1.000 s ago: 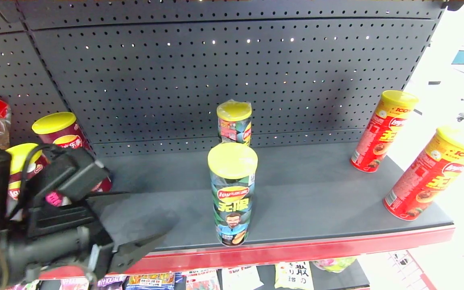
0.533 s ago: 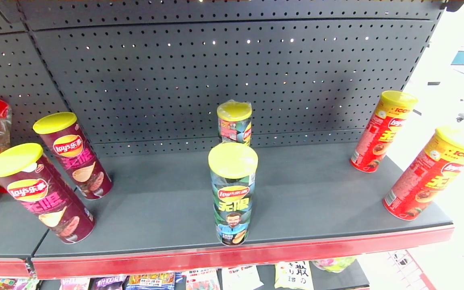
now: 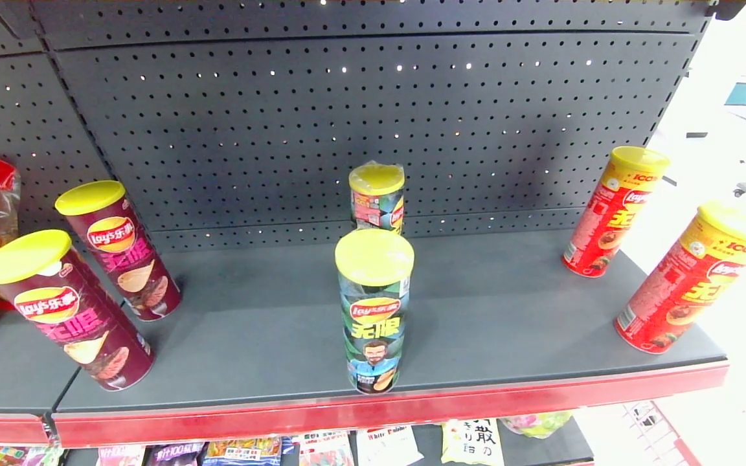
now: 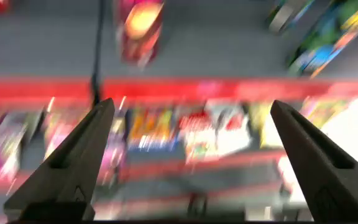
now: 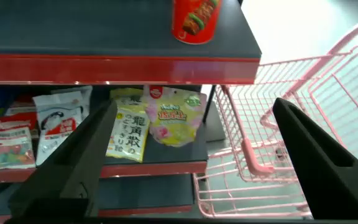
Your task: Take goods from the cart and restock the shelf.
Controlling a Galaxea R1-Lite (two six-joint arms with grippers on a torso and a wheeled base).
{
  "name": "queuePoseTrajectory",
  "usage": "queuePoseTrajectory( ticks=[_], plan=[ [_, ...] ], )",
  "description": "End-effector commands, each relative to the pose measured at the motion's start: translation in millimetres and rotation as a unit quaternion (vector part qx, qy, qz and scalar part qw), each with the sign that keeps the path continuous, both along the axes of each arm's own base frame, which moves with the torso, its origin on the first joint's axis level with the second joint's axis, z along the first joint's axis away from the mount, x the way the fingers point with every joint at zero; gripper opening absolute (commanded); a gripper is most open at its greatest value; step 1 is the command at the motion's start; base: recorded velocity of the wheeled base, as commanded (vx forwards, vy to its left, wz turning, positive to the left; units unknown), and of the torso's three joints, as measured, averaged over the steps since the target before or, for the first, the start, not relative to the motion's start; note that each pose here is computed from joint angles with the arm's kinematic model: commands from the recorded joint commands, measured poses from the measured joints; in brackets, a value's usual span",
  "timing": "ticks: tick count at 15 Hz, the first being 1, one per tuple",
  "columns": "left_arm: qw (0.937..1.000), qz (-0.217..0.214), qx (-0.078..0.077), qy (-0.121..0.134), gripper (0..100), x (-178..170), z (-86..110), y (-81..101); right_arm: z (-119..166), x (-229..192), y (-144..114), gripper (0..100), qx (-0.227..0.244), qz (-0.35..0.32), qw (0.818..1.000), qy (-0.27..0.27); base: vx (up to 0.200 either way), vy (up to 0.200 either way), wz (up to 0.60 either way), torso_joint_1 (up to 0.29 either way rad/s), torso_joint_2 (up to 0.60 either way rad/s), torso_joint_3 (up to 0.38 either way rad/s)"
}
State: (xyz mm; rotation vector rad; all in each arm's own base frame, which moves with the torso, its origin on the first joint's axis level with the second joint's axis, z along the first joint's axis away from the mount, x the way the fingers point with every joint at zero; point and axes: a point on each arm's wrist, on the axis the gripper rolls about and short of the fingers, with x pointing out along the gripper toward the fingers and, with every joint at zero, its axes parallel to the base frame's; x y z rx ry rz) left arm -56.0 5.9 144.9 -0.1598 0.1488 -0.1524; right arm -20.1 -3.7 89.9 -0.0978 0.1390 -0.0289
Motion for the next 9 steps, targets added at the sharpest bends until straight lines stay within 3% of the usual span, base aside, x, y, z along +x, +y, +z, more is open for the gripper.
queuePoseTrajectory(
  ticks=[1,2,3,4,6,8,9],
  plan=[
    [0.9994,-0.024,0.012,-0.019,100,27,-39.1,-4.5,-3,-1,0,100,0.003,0.006,1.0,-0.01,0.0,0.0,0.0,0.0,0.0,0.0],
    [0.9973,-0.013,0.062,-0.038,100,38,-60.8,-5.0,-5,2,2,100,0.008,0.029,0.999,-0.027,0.0,0.0,0.0,0.0,0.0,0.0],
    [0.9963,0.005,0.066,-0.054,100,39,-60.0,-4.4,-6,3,3,100,0.013,0.053,0.998,-0.041,0.0,0.0,0.0,0.0,0.0,0.0],
    [0.9963,0.005,0.066,-0.054,100,39,-60.0,-4.4,-6,3,3,100,0.013,0.053,0.998,-0.041,0.0,0.0,0.0,0.0,0.0,0.0],
    [0.9908,0.103,0.078,-0.039,100,39,-62.6,-0.8,-10,4,3,100,0.027,0.053,0.998,-0.036,0.0,0.0,0.0,0.0,0.0,0.0],
    [0.9845,0.155,0.068,-0.047,100,40,-61.8,1.4,-13,4,2,100,0.052,0.025,0.998,-0.023,0.0,0.0,0.0,0.0,0.0,0.0],
    [0.9851,0.152,0.063,-0.049,100,40,-62.6,1.3,-13,4,2,100,0.047,0.027,0.998,-0.023,0.0,0.0,0.0,0.0,0.0,0.0]
  ],
)
